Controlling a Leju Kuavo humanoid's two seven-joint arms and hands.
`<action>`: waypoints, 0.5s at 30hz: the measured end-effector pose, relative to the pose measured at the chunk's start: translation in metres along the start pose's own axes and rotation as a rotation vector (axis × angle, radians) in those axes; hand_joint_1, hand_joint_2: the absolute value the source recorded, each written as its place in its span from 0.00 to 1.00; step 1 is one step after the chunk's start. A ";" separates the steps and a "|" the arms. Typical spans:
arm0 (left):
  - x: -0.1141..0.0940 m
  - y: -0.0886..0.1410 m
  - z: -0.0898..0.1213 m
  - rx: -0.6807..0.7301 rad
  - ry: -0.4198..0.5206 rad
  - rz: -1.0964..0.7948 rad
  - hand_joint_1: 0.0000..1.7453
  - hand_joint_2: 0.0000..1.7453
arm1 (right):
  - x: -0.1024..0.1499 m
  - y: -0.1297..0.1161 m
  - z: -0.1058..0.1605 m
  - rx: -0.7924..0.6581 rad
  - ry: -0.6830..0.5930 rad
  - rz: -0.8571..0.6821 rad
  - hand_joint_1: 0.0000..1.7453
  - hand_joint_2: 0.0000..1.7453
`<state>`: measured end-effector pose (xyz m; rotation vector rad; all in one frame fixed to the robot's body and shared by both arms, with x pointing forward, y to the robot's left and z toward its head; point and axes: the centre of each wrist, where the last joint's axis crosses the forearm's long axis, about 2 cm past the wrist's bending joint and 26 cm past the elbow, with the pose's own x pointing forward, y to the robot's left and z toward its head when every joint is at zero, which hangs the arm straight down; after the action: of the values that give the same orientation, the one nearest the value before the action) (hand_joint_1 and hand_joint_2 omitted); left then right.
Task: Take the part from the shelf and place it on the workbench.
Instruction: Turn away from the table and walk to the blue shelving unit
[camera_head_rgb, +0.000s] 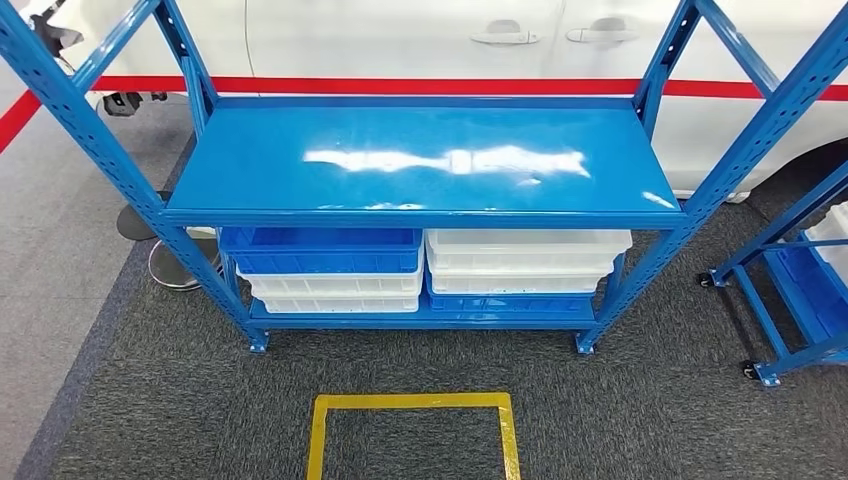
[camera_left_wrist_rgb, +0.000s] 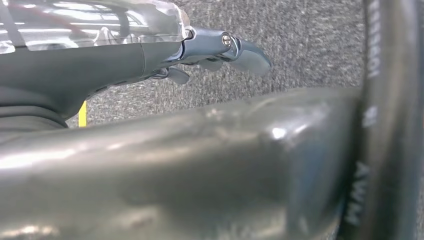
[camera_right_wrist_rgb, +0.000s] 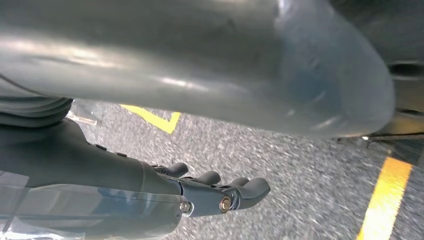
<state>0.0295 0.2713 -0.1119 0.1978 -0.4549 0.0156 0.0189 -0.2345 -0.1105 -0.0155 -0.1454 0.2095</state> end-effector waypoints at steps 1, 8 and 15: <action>0.000 0.000 0.000 0.000 0.000 0.000 0.00 0.00 | 0.000 0.000 0.000 0.000 -0.001 0.000 0.00 0.00; 0.001 0.000 0.000 0.001 -0.001 -0.002 0.00 0.00 | 0.001 0.000 0.000 0.001 0.000 0.003 0.00 0.00; 0.000 0.000 0.000 0.001 0.002 -0.003 0.00 0.00 | 0.000 0.000 0.000 0.005 0.000 0.004 0.00 0.00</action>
<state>0.0296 0.2711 -0.1118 0.1995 -0.4525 0.0131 0.0190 -0.2342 -0.1104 -0.0110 -0.1446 0.2140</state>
